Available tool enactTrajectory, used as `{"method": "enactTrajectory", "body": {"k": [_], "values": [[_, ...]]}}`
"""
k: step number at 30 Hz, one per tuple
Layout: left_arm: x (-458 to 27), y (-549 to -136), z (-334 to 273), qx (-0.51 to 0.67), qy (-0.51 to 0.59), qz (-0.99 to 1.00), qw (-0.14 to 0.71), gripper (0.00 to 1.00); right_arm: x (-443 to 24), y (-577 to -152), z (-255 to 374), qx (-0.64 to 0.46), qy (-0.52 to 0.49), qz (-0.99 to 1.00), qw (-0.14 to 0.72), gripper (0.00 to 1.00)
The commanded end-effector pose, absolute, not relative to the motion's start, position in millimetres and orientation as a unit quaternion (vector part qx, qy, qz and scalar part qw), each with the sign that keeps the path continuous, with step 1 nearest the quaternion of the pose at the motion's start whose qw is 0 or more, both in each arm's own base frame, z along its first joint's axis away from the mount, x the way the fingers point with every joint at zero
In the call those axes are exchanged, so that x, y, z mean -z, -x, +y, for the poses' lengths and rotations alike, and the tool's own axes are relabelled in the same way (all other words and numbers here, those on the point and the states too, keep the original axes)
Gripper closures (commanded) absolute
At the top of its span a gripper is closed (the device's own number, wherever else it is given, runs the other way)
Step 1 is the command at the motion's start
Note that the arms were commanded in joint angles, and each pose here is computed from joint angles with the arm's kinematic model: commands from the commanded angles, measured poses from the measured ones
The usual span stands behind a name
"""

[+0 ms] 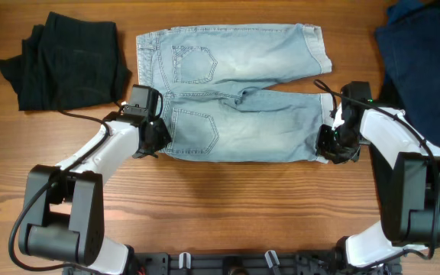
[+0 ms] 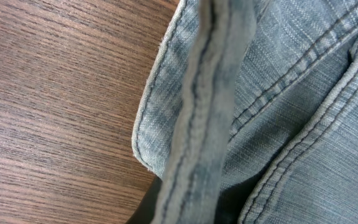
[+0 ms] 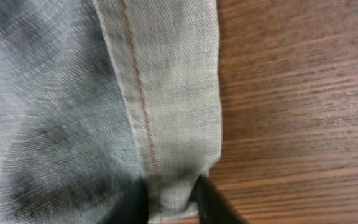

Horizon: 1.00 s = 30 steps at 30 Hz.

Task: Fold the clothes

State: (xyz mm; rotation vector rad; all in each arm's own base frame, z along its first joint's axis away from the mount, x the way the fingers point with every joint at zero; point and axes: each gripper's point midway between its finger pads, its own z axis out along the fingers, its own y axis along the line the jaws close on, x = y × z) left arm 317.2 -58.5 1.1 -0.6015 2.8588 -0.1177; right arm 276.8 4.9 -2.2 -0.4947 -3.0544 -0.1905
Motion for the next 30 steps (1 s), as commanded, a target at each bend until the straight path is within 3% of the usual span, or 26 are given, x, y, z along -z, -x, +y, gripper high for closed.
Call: {"method": "enactTrajectory", "body": {"k": [1,5,10,16,24,30], "values": [[4,-318,-49,0.023,0.209,0.971,0.113,0.96,13,-274,16,0.084,0.186,-0.978,0.030,0.96],[-14,-320,-49,0.031,0.210,0.968,0.132,0.96,-2,-281,14,0.086,0.201,-0.976,0.007,0.96],[-52,-327,-46,0.047,0.254,0.948,0.185,0.96,-36,-300,17,0.126,0.301,-0.944,-0.047,0.96],[-60,-329,-39,0.046,0.325,0.923,0.200,0.96,-39,-304,3,0.102,0.441,-0.890,-0.057,0.96],[-70,-309,-35,0.038,0.328,0.926,0.184,0.96,-69,-299,3,0.115,0.443,-0.885,-0.088,0.96],[-98,-277,-30,0.039,0.344,0.921,0.179,0.96,-129,-284,-17,0.089,0.435,-0.875,-0.191,0.96]]}}
